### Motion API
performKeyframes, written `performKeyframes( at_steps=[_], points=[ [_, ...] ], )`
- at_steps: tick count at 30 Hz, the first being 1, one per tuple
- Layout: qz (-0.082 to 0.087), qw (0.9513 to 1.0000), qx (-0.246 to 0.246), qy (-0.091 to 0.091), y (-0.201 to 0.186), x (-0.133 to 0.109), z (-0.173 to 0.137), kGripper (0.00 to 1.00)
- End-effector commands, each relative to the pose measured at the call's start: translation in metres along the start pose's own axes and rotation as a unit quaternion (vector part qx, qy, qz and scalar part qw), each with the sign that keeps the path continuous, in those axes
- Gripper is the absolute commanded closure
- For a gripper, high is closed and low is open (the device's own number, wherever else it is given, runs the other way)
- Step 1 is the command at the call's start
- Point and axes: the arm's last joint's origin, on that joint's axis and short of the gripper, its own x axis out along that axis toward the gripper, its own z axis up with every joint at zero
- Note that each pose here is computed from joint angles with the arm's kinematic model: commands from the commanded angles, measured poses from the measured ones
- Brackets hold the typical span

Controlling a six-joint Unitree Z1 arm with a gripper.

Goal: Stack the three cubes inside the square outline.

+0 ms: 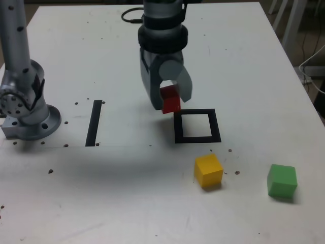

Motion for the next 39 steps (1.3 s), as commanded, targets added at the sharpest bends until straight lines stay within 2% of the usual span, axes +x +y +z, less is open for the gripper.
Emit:
performKeyframes(
  at_steps=[1,5,8,15,22,31,39],
  points=[
    [0.002,0.9999,0.012,-0.009,-0.011,-0.005,0.003,0.76],
    [0.004,0.9995,0.024,-0.020,-0.023,-0.009,0.008,0.76],
    [0.006,0.9995,0.026,-0.017,-0.026,-0.005,0.015,0.76],
    [0.024,0.9992,0.026,-0.018,-0.030,0.014,0.033,0.75],
    [0.025,0.9992,0.024,-0.019,-0.032,0.027,0.044,0.75],
    [0.044,0.9981,0.039,-0.017,-0.033,0.032,0.046,0.73],
    [0.045,0.9973,0.057,-0.013,-0.038,0.031,0.043,0.73]
  ],
)
